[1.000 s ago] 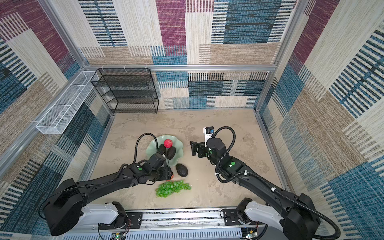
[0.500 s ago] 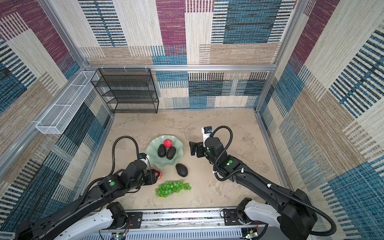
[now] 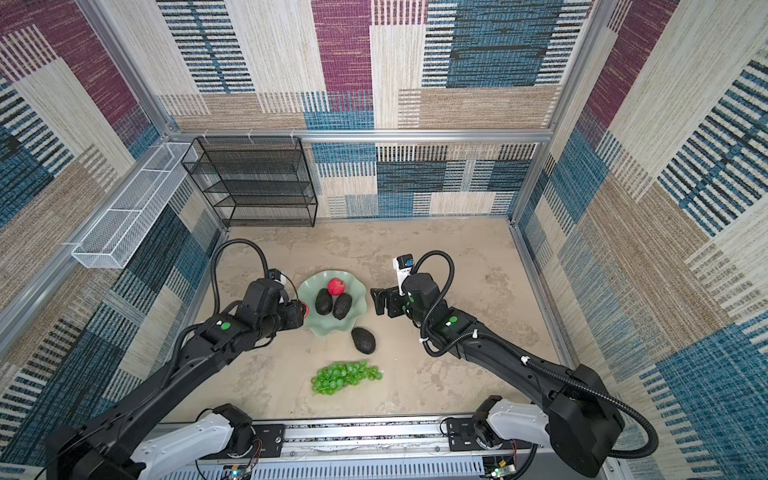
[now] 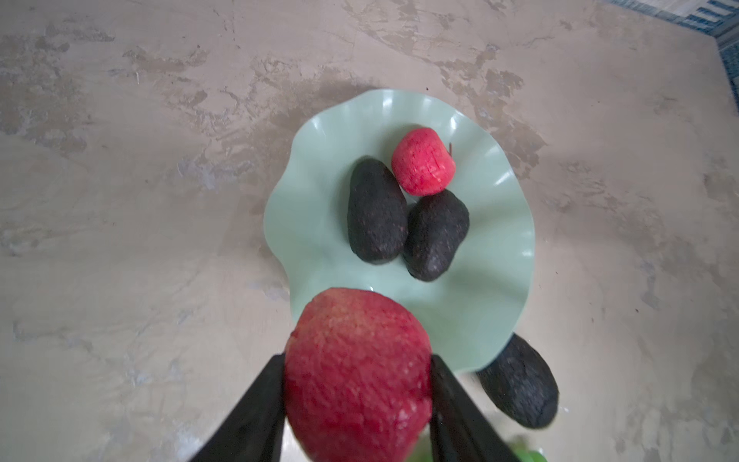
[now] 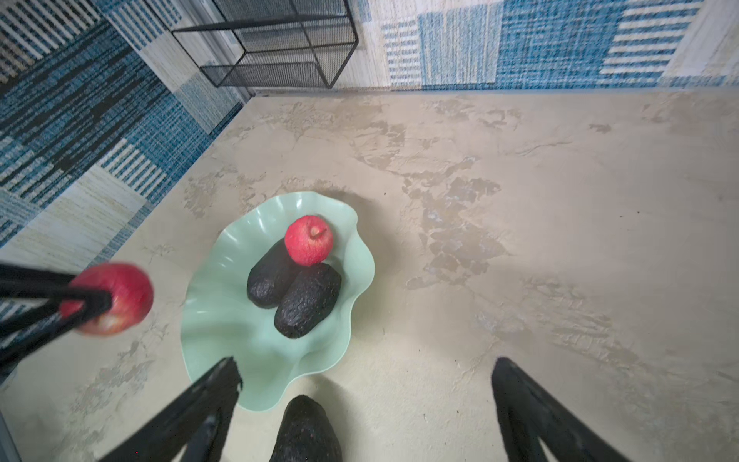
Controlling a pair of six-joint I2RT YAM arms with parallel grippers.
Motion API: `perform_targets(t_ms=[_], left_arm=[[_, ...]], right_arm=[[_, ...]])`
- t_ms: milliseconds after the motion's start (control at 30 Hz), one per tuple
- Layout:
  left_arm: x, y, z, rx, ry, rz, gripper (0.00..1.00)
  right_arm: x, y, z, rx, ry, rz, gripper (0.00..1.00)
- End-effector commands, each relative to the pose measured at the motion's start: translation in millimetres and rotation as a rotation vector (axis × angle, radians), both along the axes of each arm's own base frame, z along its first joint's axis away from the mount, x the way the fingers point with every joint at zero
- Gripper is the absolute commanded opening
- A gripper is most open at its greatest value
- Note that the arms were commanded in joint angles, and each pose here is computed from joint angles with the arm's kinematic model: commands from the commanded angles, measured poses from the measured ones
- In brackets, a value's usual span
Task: Place and organize the fake fruits in the fruit bowl
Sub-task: 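Grasp the second red apple with the left gripper and lift it toward the bowl, then drop the apple in the bowl with left gripper while right grasps the last avocado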
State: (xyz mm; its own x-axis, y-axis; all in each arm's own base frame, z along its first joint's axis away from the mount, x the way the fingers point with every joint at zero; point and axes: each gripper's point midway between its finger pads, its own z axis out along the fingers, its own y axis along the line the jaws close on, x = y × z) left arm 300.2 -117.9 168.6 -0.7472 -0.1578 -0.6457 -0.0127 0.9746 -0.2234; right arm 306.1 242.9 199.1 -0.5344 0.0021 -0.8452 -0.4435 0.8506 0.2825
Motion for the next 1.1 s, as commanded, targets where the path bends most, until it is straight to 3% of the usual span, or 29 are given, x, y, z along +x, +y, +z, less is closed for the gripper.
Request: perform_targets(t_ms=[0, 167, 567, 800, 1067], left_arm=[[41.4, -13.3, 16.1, 0.012, -0.102, -0.083, 0.54], [70.5, -20.5, -7.1, 0.037, -0.029, -0.100, 0.54], [78.4, -22.2, -60.7, 0.065, 0.108, -0.073, 0.53], [81.0, -23.6, -72.3, 0.069, 0.148, -0.064, 0.64], [80.1, -25.2, -46.9, 0.032, 0.098, -0.062, 0.74]], right_arm=[[-11.2, 8.7, -5.1, 0.000, 0.015, 0.084, 0.98], [-30.8, 15.6, -25.1, -0.008, 0.081, 0.177, 0.96], [-85.0, 40.7, -85.3, -0.085, 0.220, 0.290, 0.94], [-82.4, 46.7, -100.5, -0.098, 0.225, 0.274, 0.94], [-69.9, 59.8, -116.4, -0.115, 0.242, 0.262, 0.90]])
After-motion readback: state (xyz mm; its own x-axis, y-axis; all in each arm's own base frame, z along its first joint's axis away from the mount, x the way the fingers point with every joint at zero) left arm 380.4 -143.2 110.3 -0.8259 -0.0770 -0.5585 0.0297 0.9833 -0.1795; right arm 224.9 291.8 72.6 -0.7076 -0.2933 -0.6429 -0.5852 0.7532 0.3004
